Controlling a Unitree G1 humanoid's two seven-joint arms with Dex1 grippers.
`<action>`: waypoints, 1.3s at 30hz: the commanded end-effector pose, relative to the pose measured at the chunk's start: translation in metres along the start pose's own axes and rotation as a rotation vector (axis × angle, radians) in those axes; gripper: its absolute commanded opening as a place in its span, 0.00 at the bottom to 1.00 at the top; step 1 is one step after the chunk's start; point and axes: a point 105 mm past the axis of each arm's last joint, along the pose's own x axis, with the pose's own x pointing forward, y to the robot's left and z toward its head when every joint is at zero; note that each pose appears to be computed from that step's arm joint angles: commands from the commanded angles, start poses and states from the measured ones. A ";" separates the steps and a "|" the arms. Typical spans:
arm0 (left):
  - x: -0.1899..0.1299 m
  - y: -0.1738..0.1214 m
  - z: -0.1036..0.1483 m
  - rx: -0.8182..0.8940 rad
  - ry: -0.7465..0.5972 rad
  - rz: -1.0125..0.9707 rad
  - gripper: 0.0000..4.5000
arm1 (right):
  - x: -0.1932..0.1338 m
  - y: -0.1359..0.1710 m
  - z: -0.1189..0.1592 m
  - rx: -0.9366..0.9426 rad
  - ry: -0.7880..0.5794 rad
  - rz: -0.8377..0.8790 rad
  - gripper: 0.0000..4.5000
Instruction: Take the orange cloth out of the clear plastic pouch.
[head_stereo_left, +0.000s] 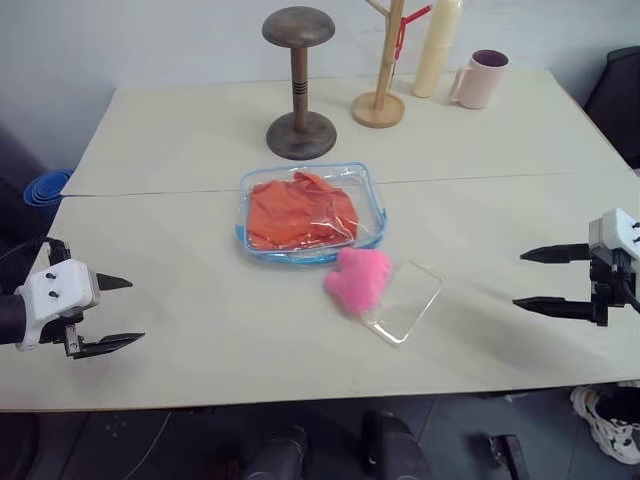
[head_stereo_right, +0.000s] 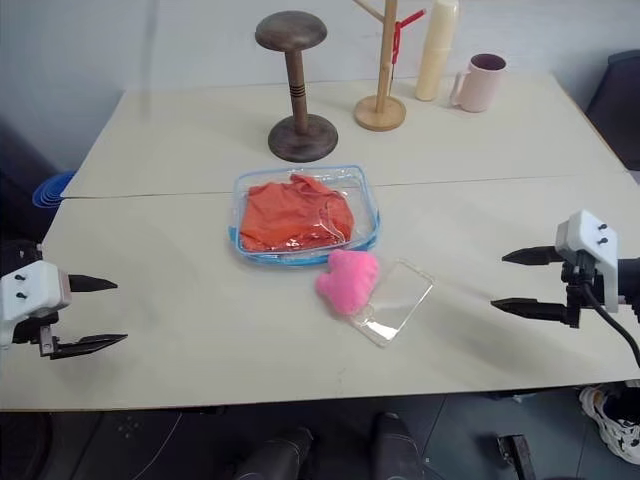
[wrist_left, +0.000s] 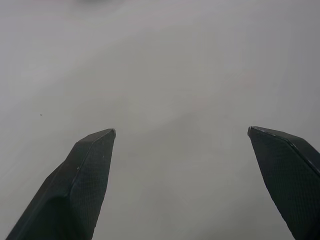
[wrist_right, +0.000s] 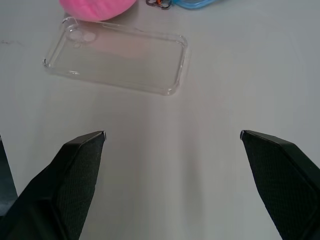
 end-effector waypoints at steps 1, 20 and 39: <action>0.001 0.002 0.003 0.028 -0.017 0.016 1.00 | -0.008 -0.002 0.017 -0.055 -0.041 -0.028 1.00; 0.018 0.000 0.020 -0.013 -0.109 -0.007 1.00 | 0.004 0.000 0.021 -0.056 -0.062 -0.010 1.00; 0.068 -0.060 0.141 0.146 -0.404 -0.491 1.00 | 0.079 0.068 0.034 -0.485 0.007 0.452 0.88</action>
